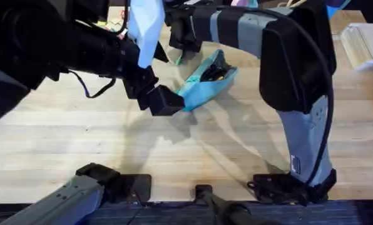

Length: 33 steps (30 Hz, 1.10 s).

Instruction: Unzip the bag, pick up the pens from the table one at a time and place them inside, then zip the bag closed.

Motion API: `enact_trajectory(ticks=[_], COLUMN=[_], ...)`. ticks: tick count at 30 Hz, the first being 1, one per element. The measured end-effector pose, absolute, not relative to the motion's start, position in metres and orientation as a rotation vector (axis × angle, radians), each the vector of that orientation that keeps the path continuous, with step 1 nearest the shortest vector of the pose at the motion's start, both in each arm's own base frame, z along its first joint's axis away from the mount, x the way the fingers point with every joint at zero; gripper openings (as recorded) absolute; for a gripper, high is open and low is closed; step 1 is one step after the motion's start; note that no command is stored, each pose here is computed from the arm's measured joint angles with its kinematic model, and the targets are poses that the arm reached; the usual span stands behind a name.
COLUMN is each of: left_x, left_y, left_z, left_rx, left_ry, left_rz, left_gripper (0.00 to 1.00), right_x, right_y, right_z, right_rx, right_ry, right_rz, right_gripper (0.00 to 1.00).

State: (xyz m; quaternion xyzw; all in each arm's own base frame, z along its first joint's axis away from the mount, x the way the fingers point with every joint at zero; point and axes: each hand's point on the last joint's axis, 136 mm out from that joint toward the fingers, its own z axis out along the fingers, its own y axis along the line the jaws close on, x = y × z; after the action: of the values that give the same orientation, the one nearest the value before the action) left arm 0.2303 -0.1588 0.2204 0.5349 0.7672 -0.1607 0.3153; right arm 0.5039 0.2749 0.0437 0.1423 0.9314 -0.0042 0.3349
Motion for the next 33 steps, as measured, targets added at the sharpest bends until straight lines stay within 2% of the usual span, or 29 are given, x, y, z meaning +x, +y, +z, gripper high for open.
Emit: enact_trajectory(ticks=[4,5,12,24,32,33], left_x=[0.23,0.23,0.23,0.23,0.23,0.23], left_y=[-0.159,-0.159,-0.159,-0.159,-0.159,-0.159], left_z=[0.22,0.22,0.22,0.22,0.22,0.22], left_rx=[1.409,1.409,1.409,1.409,1.409,1.409], left_ry=[2.021,2.021,2.021,2.021,2.021,2.021], left_rz=[-0.423,-0.424,-0.423,-0.423,-0.423,-0.424], left_gripper=[0.993,0.993,0.994,0.993,0.993,0.994], right_x=[0.503,0.504,0.504,0.509,0.522,0.522], right_y=[0.272,0.272,0.272,0.268,0.253,0.254], right_z=[0.044,0.044,0.045,0.053,0.114,0.139], right_rx=[0.373,0.374,0.359,0.141,-0.001,-0.057], right_ry=[2.428,2.426,2.427,2.466,2.407,2.385], right_rz=[-0.027,-0.029,-0.034,-0.073,-0.026,0.027], right_gripper=[0.052,0.043,0.036,0.03,0.031,0.031])
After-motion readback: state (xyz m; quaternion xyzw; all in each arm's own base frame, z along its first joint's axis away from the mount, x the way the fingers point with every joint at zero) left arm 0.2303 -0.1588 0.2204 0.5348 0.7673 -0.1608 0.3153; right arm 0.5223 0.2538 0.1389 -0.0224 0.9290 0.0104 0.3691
